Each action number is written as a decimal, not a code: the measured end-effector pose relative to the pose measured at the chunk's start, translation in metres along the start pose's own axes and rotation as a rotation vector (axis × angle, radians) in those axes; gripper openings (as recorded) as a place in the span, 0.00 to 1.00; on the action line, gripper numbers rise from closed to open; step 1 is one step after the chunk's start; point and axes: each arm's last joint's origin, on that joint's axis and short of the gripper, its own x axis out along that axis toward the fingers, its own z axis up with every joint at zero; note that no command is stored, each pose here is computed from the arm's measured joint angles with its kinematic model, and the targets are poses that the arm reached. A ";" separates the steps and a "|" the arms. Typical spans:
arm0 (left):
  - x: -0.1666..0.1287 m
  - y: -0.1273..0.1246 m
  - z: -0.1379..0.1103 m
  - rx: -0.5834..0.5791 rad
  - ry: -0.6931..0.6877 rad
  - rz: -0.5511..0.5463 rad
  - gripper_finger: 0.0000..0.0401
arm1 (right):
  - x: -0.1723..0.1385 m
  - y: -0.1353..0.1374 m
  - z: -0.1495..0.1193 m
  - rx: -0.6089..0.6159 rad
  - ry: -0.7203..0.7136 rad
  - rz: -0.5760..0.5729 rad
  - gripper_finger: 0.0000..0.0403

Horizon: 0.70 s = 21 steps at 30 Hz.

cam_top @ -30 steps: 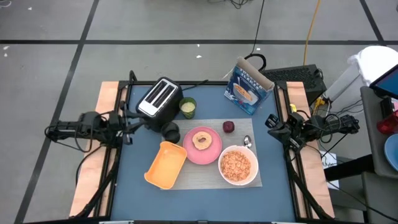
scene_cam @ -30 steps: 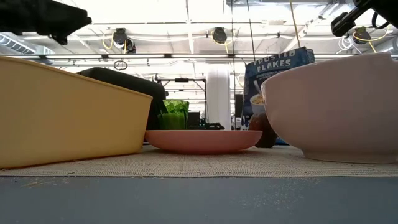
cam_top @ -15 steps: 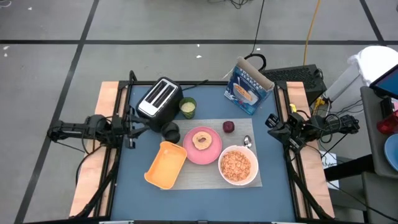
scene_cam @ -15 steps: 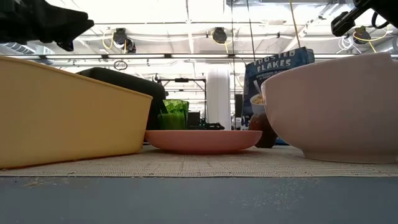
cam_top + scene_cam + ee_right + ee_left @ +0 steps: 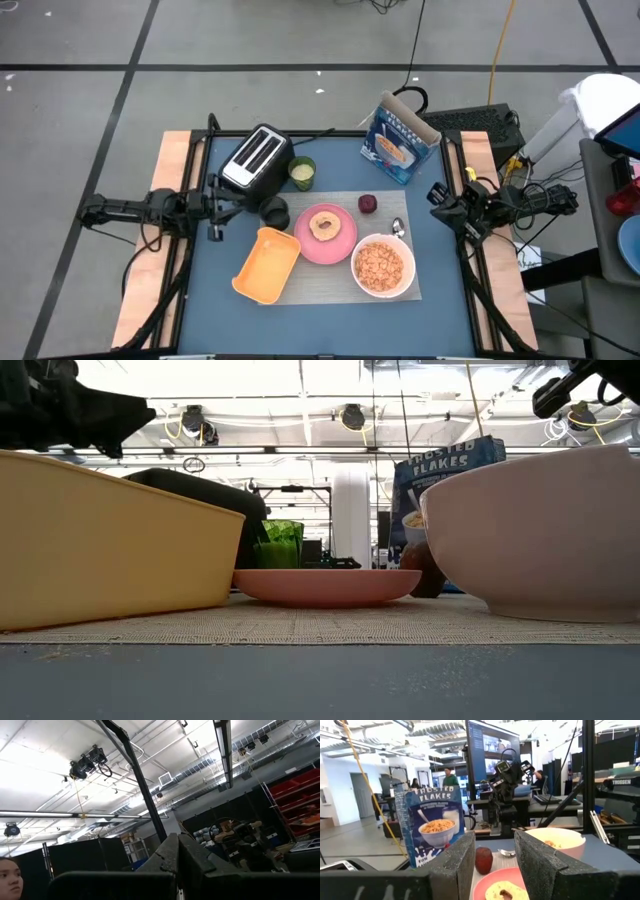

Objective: Arrange a breakfast setting
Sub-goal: Return to Home Position

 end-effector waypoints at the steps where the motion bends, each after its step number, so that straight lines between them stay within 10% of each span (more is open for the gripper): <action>1: 0.000 0.000 0.000 0.003 -0.002 0.000 0.36 | 0.000 0.000 0.000 -0.005 0.001 -0.001 0.00; 21: 0.000 0.000 0.000 0.029 0.002 0.000 0.36 | -0.002 -0.009 -0.018 -0.302 0.203 -0.071 0.00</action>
